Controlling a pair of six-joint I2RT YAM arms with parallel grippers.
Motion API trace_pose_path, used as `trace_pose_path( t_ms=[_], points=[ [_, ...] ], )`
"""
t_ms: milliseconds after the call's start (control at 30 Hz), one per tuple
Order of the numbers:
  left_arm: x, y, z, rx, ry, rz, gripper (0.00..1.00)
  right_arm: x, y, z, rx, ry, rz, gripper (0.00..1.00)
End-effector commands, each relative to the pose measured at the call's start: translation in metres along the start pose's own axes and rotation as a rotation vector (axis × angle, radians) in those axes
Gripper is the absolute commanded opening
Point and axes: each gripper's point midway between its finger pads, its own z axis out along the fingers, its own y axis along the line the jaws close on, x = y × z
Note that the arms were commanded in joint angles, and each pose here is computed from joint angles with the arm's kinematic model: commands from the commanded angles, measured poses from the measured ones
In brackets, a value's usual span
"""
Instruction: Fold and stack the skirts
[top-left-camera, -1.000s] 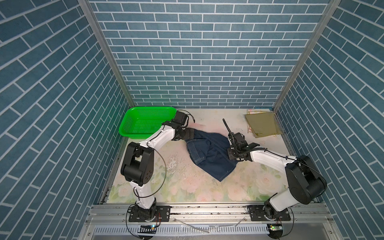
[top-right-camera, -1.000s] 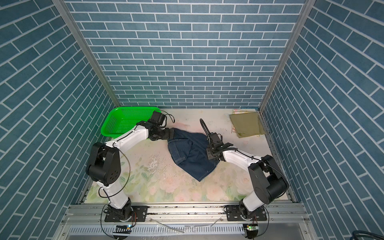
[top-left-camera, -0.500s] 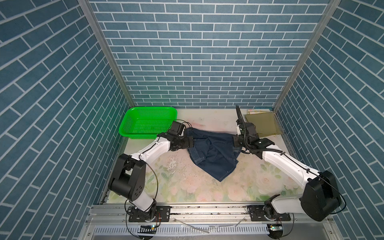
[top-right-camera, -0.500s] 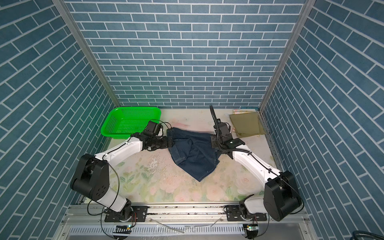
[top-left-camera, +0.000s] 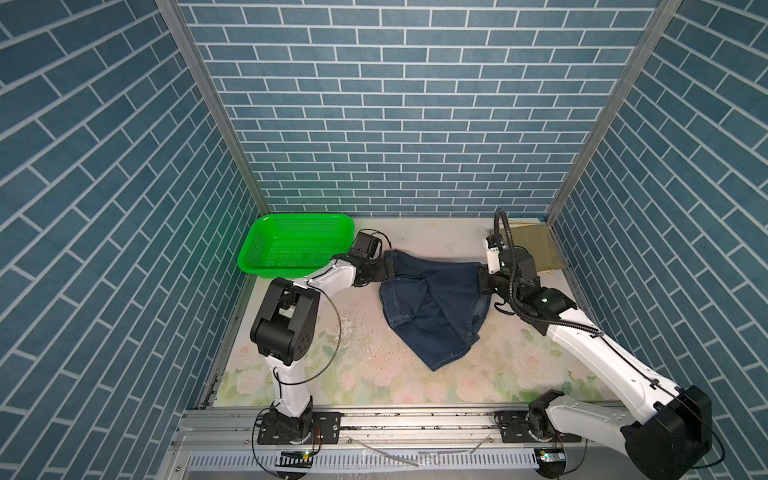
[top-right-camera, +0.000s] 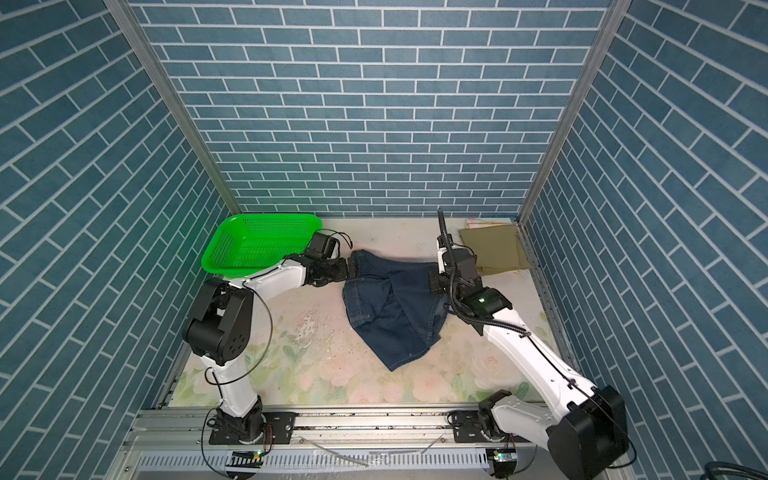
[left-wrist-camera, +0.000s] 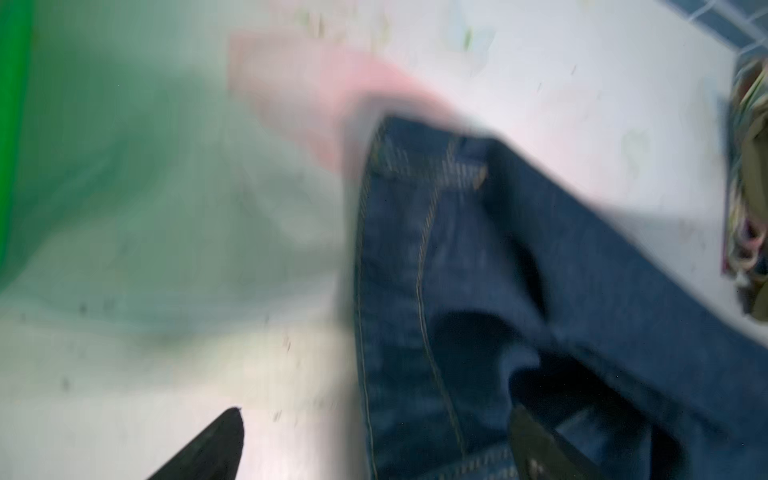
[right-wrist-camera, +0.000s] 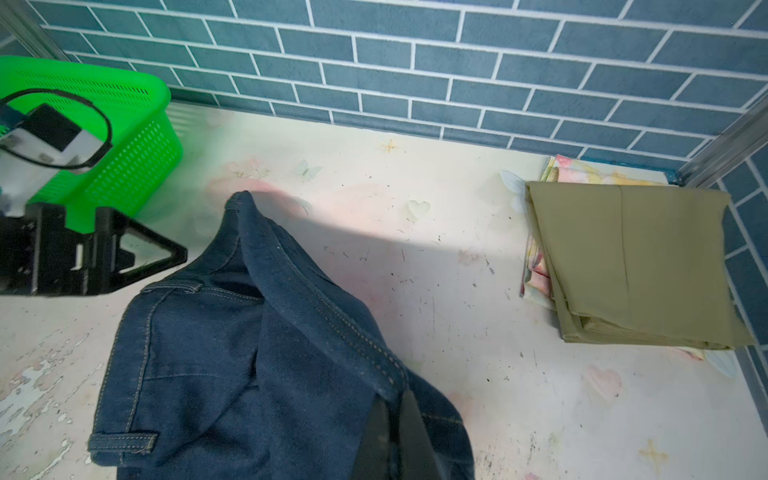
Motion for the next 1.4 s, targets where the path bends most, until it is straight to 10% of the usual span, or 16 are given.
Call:
trace_pose_path(
  t_ms=[0,733,1200,1367],
  points=[
    [-0.025,-0.006,0.012,0.002,-0.062,0.012,0.99,-0.002,-0.001,-0.006,-0.012,-0.054,-0.040,0.00],
    [-0.032,-0.034,0.117,0.124,0.057,0.043,0.98,0.015,0.011,0.011,-0.070,0.000,-0.042,0.00],
    [0.032,0.022,0.127,-0.140,0.330,0.052,0.72,0.003,0.011,0.021,-0.061,-0.030,-0.055,0.00],
    [0.033,0.023,0.131,-0.186,0.349,0.087,0.35,0.004,0.010,0.027,-0.062,-0.025,-0.052,0.00]
  ],
)
